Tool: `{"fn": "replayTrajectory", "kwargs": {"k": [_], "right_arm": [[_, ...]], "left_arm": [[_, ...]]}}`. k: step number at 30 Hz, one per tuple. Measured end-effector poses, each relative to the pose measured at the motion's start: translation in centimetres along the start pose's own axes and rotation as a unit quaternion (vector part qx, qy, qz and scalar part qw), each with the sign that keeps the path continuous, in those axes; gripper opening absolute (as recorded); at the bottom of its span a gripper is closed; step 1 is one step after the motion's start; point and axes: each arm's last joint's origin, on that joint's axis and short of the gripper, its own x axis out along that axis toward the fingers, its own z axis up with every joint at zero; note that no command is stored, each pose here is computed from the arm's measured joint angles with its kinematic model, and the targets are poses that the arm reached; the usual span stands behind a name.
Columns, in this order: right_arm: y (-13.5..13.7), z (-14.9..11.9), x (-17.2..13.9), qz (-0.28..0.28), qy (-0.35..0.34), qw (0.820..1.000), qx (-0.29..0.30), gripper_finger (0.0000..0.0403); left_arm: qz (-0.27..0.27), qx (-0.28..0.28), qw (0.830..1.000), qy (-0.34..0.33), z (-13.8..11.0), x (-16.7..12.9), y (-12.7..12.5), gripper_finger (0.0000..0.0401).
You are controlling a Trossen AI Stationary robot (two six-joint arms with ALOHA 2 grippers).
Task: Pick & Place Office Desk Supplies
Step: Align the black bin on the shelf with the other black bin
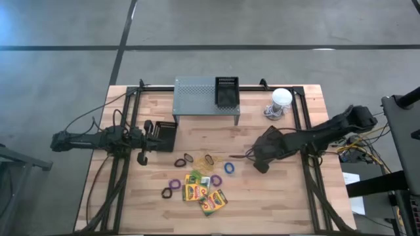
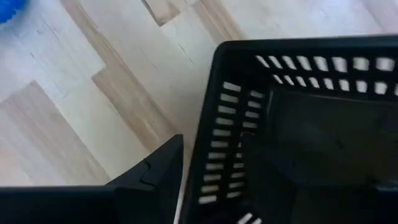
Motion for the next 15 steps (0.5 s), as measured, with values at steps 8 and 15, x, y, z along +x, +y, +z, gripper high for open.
{"fn": "replayTrajectory", "kwargs": {"k": [8, 15], "right_arm": [[0.8, -0.1, 2.2, -0.016, 0.037, 0.999, -0.013, 0.0209], [1.0, -0.1, 2.7, -0.016, 0.046, 0.999, -0.011, 0.0183]], "left_arm": [[0.000, 0.000, 1.000, 0.000, 0.0, 0.0, 0.0, 0.0019], [0.000, 0.000, 1.000, 0.000, 0.0, 0.0, 0.0, 0.0019]]}}
